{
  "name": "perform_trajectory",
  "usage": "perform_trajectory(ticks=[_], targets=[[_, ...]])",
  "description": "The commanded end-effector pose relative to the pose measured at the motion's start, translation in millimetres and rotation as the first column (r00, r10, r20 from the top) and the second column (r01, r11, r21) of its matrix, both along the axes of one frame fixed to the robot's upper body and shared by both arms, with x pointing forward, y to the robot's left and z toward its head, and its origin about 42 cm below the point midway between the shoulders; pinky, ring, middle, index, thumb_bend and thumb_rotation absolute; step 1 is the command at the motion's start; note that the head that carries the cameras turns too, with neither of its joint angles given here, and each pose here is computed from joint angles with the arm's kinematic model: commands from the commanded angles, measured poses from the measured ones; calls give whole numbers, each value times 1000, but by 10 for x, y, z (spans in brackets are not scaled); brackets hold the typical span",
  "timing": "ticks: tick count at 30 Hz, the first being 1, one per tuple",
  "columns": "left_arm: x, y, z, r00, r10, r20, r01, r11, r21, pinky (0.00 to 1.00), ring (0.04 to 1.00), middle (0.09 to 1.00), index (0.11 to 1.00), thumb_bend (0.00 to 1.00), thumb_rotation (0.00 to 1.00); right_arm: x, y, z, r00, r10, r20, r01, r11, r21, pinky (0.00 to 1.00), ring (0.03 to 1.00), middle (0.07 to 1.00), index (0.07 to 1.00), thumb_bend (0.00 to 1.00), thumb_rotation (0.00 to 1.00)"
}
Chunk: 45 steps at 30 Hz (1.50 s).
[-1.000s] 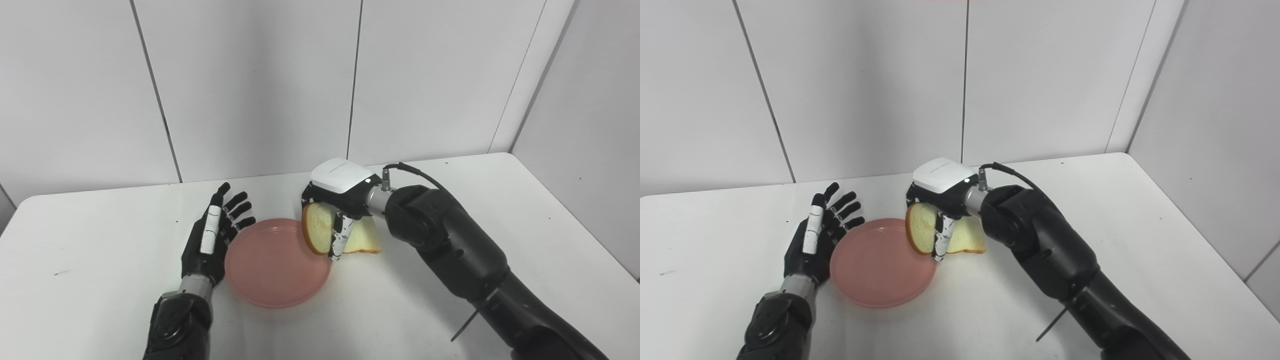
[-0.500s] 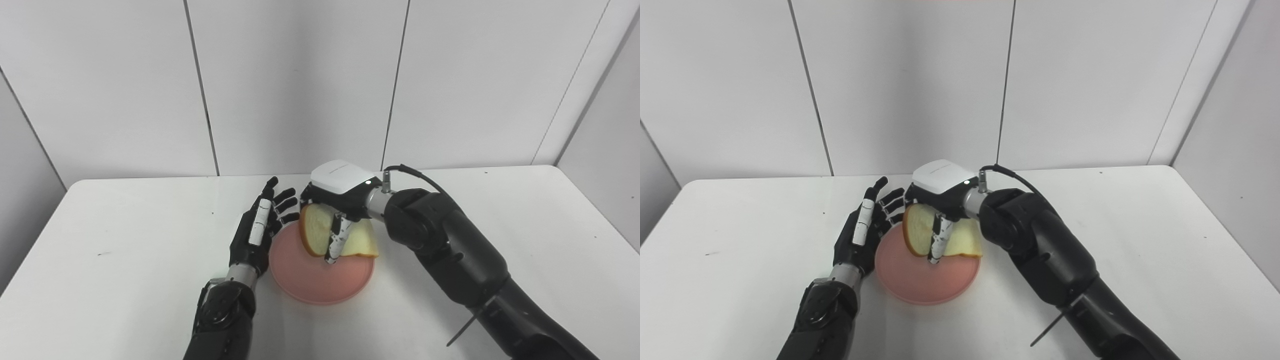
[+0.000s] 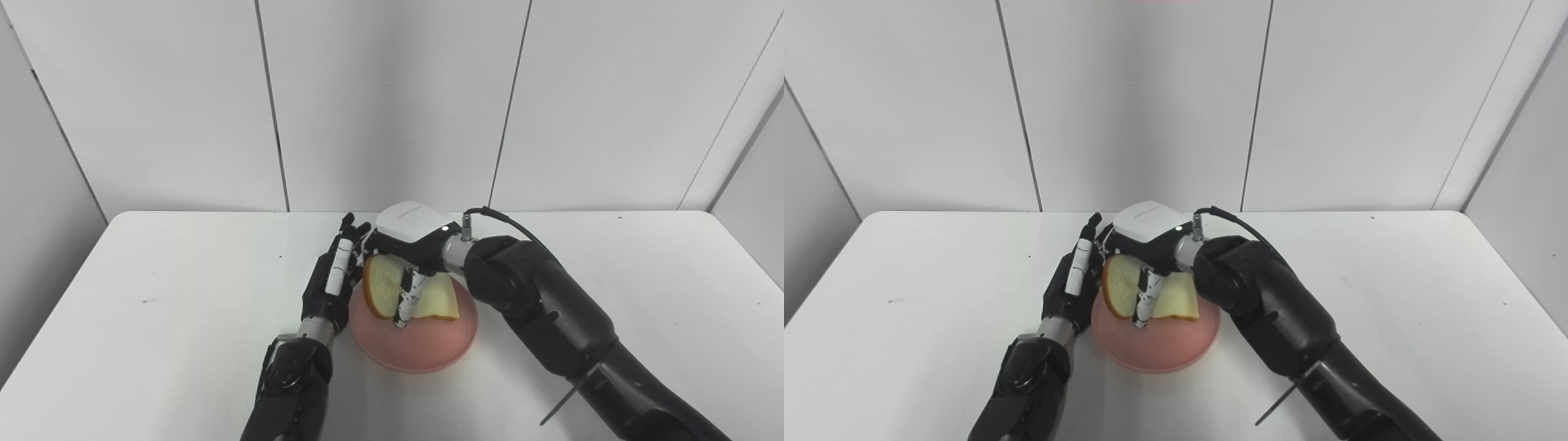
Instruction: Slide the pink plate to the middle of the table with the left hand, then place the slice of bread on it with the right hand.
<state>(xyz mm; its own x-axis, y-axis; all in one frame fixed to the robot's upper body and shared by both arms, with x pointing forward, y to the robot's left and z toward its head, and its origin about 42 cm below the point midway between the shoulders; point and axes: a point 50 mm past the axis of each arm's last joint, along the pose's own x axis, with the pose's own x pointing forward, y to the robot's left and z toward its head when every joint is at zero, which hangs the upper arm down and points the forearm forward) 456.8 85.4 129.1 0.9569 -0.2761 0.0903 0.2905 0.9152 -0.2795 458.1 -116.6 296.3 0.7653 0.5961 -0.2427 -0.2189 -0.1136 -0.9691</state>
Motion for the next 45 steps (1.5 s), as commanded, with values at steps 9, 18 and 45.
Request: perform_trajectory(ticks=[9,18,45], targets=[[-31,27,-73,999,-5,-36,6,1000,27,726,877,939,977,921,823,24,105,216,999,18,45,-17,999,-40,383,473,560,494,520,154],[-50,39,-76,1000,6,-17,-5,999,48,690,820,849,932,858,851,27,-31,213,997,-74,-12,71,984,-164,870,870,863,761,1000,490],[-48,98,-72,999,20,-27,-19,999,36,687,811,804,904,910,822,-57,-309,485,999,-27,-45,34,987,159,1000,979,966,956,1000,508]])
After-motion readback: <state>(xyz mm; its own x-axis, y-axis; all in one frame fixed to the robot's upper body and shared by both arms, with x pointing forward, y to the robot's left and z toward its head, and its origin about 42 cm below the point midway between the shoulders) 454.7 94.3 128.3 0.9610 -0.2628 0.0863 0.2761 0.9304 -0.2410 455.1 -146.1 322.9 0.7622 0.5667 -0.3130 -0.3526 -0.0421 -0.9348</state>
